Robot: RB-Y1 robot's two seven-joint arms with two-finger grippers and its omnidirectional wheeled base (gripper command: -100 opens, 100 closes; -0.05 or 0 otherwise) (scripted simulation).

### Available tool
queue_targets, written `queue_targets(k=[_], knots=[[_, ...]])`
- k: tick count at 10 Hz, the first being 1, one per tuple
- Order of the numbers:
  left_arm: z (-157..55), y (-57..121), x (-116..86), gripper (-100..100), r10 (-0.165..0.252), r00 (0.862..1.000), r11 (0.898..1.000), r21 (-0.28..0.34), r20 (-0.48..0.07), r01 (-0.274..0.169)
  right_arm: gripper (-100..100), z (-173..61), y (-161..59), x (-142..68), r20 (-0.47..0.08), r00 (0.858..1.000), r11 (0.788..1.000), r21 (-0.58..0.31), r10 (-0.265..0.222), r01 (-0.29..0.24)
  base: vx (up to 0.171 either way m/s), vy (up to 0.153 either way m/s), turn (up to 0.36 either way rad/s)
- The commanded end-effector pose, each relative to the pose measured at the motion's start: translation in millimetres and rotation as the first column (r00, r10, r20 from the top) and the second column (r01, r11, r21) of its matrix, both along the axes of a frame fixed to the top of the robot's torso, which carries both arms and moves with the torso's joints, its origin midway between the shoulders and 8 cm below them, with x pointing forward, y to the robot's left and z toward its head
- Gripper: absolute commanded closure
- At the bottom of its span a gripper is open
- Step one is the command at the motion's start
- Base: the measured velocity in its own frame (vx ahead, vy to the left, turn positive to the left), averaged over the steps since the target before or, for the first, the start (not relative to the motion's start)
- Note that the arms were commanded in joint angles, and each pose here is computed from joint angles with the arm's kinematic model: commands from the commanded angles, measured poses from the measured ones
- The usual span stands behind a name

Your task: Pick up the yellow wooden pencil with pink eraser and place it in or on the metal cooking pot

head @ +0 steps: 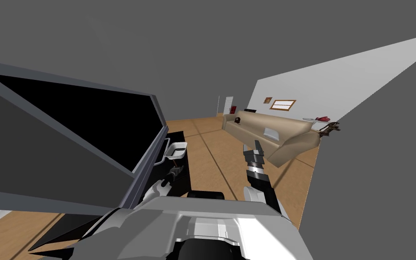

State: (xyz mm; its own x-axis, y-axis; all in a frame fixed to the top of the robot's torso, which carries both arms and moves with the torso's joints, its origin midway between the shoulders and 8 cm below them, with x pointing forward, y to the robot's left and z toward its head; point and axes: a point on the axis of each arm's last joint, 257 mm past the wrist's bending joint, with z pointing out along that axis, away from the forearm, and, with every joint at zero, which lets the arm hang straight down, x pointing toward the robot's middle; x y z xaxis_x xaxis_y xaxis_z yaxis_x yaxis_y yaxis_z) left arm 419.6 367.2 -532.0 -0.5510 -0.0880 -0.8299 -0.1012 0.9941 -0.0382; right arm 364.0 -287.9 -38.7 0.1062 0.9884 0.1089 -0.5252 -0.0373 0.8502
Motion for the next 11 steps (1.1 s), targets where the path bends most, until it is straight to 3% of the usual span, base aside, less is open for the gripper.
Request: queue_targets(k=[1,4,5,9,10,11], knots=[[-0.2,2.8,1.3,-100,0.011,1.000,1.000,-0.001,0.001,-0.011,0,0.0,0.0,0.0,0.000,1.000,1.000,0.000,0.000,0.000,-0.014,0.000,-0.015],[-0.1,6.1,4.7,-100,0.016,1.000,1.000,0.008,0.000,-0.016,0,0.0,0.0,0.0,0.000,1.000,1.000,0.000,0.000,0.000,-0.013,0.001,-0.015],[0.0,6.2,4.8,100,0.016,1.000,1.000,0.009,0.001,-0.016,0,0.0,0.0,0.0,0.000,1.000,1.000,0.000,0.000,0.000,0.000,0.000,0.000],[0.0,6.2,4.8,100,0.015,1.000,1.000,0.008,0.001,-0.015,0,0.0,0.0,0.0,0.000,1.000,1.000,0.000,0.000,0.000,0.000,0.000,0.000],[0.0,6.2,4.8,0,0.015,1.000,1.000,0.008,0.001,-0.015,0,0.0,0.0,0.0,0.000,1.000,1.000,0.000,0.000,0.000,0.000,0.000,0.000],[15.2,3.6,22.5,-100,-0.011,0.999,1.000,0.024,0.040,0.010,0,0.0,0.0,0.0,0.000,1.000,1.000,0.000,0.000,0.000,-0.056,0.063,-0.041]])
